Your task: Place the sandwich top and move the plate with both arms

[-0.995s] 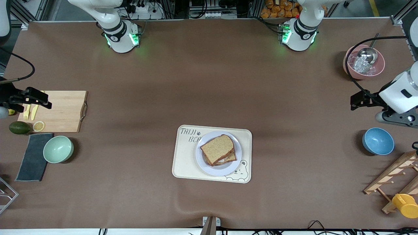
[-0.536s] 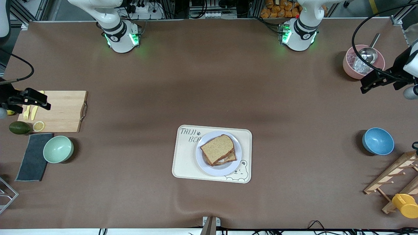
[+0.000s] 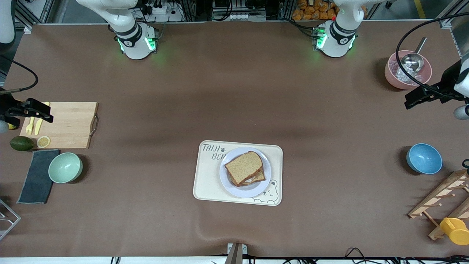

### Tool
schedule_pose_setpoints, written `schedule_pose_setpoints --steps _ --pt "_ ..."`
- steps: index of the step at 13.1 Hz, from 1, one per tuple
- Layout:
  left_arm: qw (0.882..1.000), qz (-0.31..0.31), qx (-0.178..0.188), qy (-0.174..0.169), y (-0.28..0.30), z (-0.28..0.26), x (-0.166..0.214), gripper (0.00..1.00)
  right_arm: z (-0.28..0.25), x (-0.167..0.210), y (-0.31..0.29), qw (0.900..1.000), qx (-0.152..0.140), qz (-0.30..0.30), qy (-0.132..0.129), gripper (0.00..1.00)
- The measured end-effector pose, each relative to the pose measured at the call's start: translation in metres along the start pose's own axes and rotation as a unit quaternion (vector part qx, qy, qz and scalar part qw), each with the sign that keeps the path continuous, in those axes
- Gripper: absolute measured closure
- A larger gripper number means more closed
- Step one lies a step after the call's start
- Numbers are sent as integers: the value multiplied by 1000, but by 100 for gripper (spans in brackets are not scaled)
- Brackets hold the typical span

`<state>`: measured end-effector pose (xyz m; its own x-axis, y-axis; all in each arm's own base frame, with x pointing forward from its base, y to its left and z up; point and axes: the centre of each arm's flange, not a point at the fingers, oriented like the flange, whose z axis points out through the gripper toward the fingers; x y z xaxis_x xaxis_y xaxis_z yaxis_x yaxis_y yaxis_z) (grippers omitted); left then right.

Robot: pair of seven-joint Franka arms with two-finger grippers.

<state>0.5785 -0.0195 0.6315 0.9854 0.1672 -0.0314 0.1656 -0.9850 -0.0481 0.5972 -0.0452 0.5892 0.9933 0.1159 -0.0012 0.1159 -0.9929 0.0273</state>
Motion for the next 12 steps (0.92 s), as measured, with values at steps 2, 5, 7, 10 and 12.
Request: schedule_pose_setpoints --steps 2,5,7,10,12 --pt "1000 1 -17 -5 -20 2 3 0 0 0 0 1000 0 0 -1 0" --pt "1000 13 -21 -3 -36 0 -3 0 2 0 0 1000 0 0 -3 0" --pt "999 16 -33 6 -32 2 -16 0 3 0 0 1000 0 0 -4 0" --pt "999 16 -35 10 -32 1 -27 0 4 1 1 1000 0 0 -4 0" --pt "999 17 -35 7 -36 4 -26 0 4 1 1 1000 0 1 -4 0"
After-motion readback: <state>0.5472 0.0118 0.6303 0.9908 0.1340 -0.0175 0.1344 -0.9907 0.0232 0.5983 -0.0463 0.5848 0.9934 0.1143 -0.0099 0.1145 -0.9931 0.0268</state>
